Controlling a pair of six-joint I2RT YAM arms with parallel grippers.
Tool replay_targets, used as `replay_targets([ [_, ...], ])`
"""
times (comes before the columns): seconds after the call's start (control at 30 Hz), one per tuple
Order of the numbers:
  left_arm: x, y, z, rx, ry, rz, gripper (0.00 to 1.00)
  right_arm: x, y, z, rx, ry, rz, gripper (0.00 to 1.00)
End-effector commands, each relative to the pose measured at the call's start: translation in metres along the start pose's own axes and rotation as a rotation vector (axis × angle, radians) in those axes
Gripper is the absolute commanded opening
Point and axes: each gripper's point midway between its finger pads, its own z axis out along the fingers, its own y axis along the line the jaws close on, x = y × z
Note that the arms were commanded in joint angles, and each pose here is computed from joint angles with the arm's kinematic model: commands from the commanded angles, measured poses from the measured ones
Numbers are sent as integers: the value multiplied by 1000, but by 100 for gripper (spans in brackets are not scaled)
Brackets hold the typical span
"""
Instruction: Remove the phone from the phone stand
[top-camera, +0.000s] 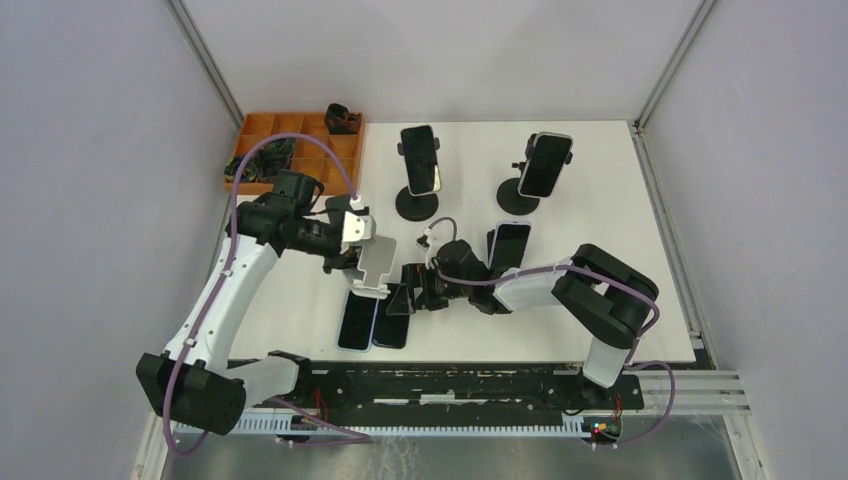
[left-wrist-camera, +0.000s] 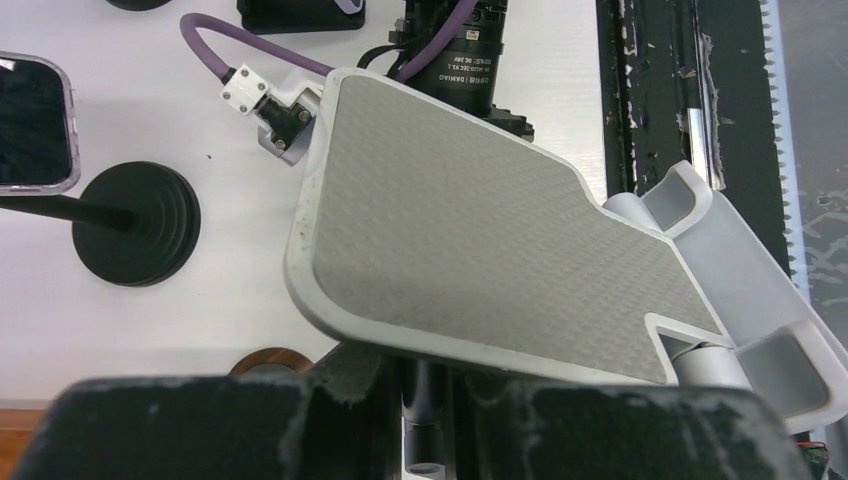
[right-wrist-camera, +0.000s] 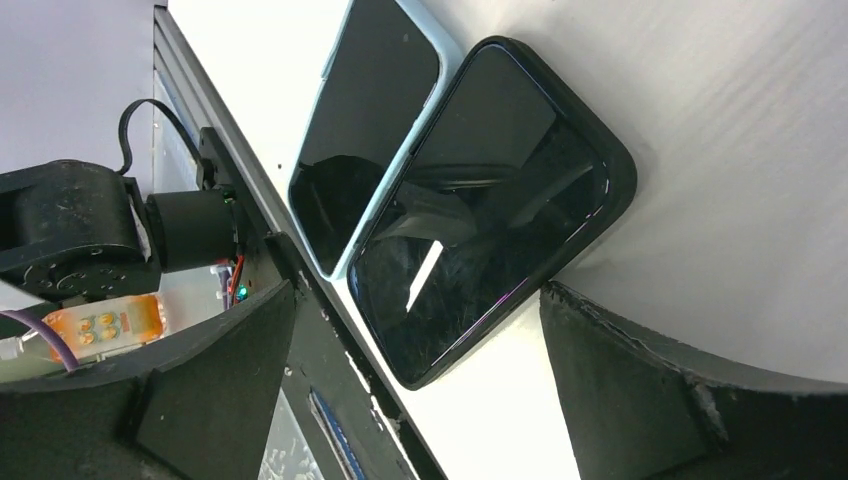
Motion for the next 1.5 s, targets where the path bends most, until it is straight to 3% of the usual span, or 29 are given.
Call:
replay_targets([
  [0.0,-15,-2,-2,24,-50,-32,3,28,-5,2,-21,100,6,98],
  [0.23,-17,-2,-2,31,-55,-26,4,20,6,-13,-50,85,-58,98],
  [0.5,-22,-15,-4,68,-84,13,4,-57,107,-91,-326,-151,-324,93],
  [0.8,-27,-25,-4,92,-128,68,4,-74,183,-145,-690,-292,-280,77],
  [1.0,-29,-26,-6,81,-127,95,5,-74,212,-143,-788,-275,-264,68],
  [1.33,-25,-25,-5,67,-116,102,12,-74,233,-147,-873,-289,-246,38],
  [1.4,-23,-25,-5,68,-113,102,18,-76,234,-147,-878,-298,-247,27],
  [1.47,-22,-25,-5,66,-107,104,31,-76,234,-146,-877,-299,-251,16],
])
